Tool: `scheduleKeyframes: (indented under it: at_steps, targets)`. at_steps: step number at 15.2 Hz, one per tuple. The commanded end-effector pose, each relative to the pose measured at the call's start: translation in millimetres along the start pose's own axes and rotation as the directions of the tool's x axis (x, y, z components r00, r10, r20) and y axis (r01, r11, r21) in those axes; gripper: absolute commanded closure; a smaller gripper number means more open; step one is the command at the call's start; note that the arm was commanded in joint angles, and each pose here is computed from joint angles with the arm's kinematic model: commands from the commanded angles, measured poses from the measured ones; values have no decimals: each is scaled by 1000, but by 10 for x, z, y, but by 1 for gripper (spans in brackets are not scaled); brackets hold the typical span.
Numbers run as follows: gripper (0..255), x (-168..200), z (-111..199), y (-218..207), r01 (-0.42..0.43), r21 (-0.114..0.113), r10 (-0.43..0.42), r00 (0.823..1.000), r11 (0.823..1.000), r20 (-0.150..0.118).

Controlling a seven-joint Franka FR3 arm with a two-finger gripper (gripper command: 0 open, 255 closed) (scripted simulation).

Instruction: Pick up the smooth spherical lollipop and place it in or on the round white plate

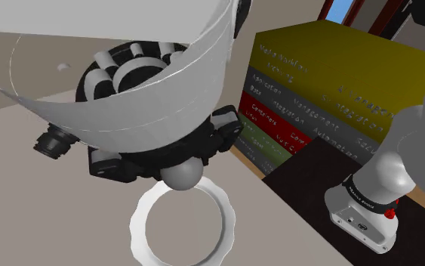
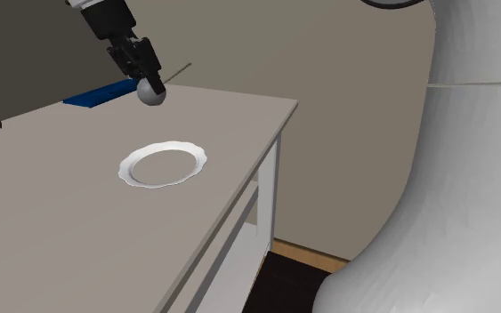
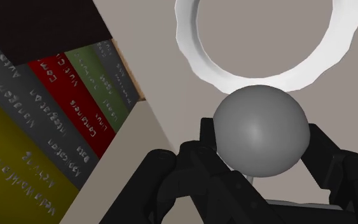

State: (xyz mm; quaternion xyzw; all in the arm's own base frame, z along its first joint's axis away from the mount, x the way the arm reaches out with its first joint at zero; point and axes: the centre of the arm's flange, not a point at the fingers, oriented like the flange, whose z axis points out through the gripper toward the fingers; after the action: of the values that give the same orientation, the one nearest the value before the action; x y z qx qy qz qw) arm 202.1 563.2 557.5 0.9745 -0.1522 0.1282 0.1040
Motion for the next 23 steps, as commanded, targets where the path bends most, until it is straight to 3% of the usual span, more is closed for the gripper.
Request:
scheduleKeyframes:
  at_steps: [1, 10, 18, 19, 23]
  targets:
    - [255, -41, 92, -9, 0, 1, 0, 1000, 1000, 0]
    - [255, -181, 563, -91, 0, 1, 0, 1000, 1000, 0]
    - [255, -181, 563, -91, 0, 1, 0, 1000, 1000, 0]
    - [0, -181, 563, -91, 0, 1, 0, 1000, 1000, 0]
    - [0, -181, 563, -91, 0, 1, 0, 1000, 1000, 0]
